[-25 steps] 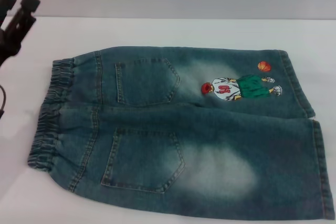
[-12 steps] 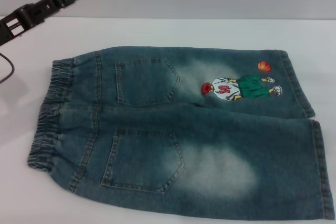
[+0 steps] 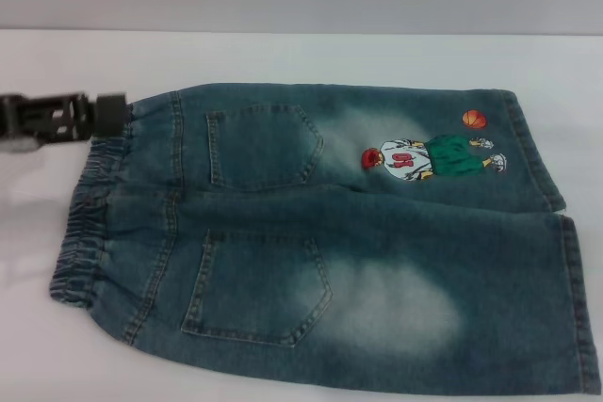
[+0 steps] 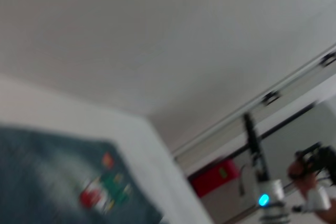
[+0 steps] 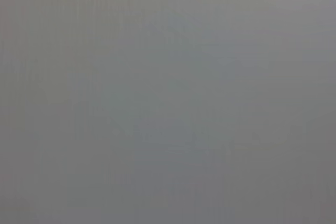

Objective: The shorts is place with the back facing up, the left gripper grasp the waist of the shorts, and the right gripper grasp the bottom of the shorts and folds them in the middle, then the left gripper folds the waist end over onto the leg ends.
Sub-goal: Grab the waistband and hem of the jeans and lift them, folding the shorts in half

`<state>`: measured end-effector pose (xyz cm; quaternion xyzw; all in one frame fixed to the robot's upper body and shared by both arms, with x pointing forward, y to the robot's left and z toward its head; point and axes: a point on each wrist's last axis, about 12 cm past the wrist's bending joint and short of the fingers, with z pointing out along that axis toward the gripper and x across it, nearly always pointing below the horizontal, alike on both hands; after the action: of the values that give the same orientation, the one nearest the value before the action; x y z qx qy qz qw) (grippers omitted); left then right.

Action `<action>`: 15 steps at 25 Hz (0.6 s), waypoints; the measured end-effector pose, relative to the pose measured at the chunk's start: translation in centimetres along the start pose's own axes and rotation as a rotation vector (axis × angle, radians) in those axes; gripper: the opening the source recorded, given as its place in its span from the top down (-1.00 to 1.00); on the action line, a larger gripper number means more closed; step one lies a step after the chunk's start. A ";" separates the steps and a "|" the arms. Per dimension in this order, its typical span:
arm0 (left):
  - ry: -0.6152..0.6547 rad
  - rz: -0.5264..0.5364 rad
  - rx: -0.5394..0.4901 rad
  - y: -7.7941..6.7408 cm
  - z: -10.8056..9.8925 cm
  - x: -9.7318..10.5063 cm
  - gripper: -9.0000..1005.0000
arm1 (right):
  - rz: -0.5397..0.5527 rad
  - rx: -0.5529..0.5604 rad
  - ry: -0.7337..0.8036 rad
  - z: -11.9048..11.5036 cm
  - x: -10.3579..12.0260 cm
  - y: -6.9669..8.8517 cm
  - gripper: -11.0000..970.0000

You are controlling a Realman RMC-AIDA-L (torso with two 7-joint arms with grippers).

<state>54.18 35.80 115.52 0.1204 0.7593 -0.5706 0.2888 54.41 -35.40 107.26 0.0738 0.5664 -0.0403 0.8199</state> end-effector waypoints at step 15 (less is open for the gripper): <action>0.254 -0.241 -0.321 2.2 -3.5 3.0 -0.56 | 0.000 0.013 0.016 0.3 0.1 -0.1 -0.20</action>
<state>51.87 39.37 112.67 0.0522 0.8795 -0.4530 0.1361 54.71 -35.55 107.21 0.0794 0.5725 -0.0433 0.8149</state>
